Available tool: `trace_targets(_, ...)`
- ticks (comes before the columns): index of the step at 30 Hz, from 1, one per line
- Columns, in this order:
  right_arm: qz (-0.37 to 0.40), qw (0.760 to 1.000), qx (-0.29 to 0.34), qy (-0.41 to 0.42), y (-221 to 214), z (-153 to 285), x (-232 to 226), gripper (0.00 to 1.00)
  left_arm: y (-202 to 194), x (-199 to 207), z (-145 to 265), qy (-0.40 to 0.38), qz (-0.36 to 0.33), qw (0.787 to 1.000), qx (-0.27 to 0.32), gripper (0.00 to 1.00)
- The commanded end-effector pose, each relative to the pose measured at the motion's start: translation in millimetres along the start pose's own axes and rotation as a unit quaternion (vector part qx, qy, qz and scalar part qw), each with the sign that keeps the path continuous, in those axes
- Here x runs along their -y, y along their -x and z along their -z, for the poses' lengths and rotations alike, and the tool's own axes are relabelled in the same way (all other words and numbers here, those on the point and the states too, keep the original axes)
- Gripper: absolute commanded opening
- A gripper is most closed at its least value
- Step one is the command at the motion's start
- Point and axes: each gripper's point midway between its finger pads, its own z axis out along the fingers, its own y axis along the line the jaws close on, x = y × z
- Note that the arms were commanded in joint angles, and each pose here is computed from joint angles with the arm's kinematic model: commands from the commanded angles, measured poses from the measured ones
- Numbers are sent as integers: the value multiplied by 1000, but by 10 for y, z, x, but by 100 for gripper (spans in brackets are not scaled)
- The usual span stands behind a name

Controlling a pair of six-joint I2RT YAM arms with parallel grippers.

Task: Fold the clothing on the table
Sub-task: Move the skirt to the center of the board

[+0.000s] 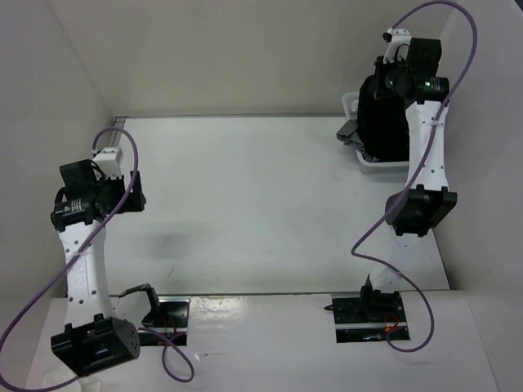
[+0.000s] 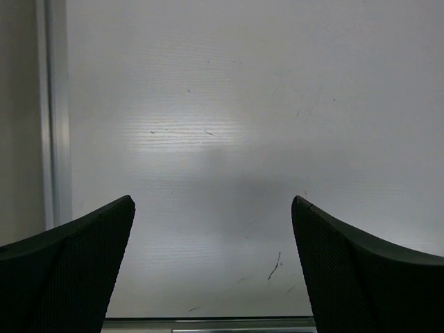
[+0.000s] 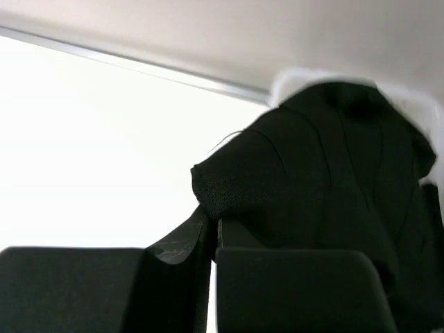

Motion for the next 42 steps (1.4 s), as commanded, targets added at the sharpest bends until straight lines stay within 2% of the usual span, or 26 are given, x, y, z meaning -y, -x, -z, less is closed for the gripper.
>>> trace_targets(1, 19, 995, 74, 67, 508, 584, -601, 0, 168, -68, 234, 28, -32, 998, 37, 100)
trace_targets(5, 17, 983, 60, 172, 383, 742, -1254, 0, 188, -80, 395, 44, -47, 996, 54, 100)
trace_targets(10, 76, 954, 47, 287, 136, 1071, -2262, 0, 277, -94, 685, 74, -62, 990, 99, 100)
trace_targets(12, 86, 921, 34, 377, -39, 1249, -2685, 1, 265, -76, 743, 76, -63, 990, 105, 100)
trace_targets(15, 71, 880, 19, 470, -226, 1494, -2920, 2, 284, -55, 836, 79, -66, 988, 118, 100)
trace_targets(16, 69, 855, 19, 513, -264, 1672, -3049, 4, 284, -55, 836, 79, -66, 988, 118, 100)
trace_targets(18, 77, 827, 4, 557, -440, 1773, -3300, 6, 276, 10, 901, 69, -65, 987, 130, 100)
trace_targets(20, 108, 814, -3, 571, -602, 1875, -3498, 10, 284, 58, 919, 58, -68, 987, 137, 100)
trace_targets(21, 124, 798, -23, 590, -796, 1931, -3730, 15, 264, 78, 914, 53, -68, 987, 134, 100)
trace_targets(22, 137, 805, -38, 576, -914, 1880, -3795, 46, 266, 98, 912, 47, -63, 988, 135, 100)
trace_targets(24, 161, 799, -57, 577, -1128, 1878, -3955, 86, 250, 139, 930, 38, -64, 988, 136, 100)
trace_targets(25, 172, 802, -50, 570, -1122, 1848, -3969, 98, 251, 155, 928, 34, -65, 988, 137, 100)
trace_targets(26, 175, 814, -61, 550, -1183, 1729, -3935, 98, 252, 156, 928, 34, -65, 988, 137, 100)
trace_targets(28, 196, 818, -59, 537, -1225, 1629, -3933, 98, 256, 173, 950, 31, -72, 987, 142, 100)
trace_targets(31, 226, 843, -76, 482, -1360, 1347, -3830, 98, 295, 246, 977, 12, -82, 985, 151, 100)
trace_targets(32, 237, 863, -89, 436, -1457, 1159, -3705, 98, 298, 275, 976, 4, -83, 985, 152, 100)
trace_targets(36, 261, 913, -96, 299, -1654, 757, -3291, 98, 344, 454, 979, -48, -97, 981, 161, 100)
trace_targets(39, 274, 923, -123, 241, -1922, 599, -3063, 98, 275, 520, 838, -84, -106, 982, 133, 100)
trace_targets(42, 268, 927, -143, 221, -2116, 505, -2928, 98, 255, 538, 666, -112, -110, 983, 99, 100)
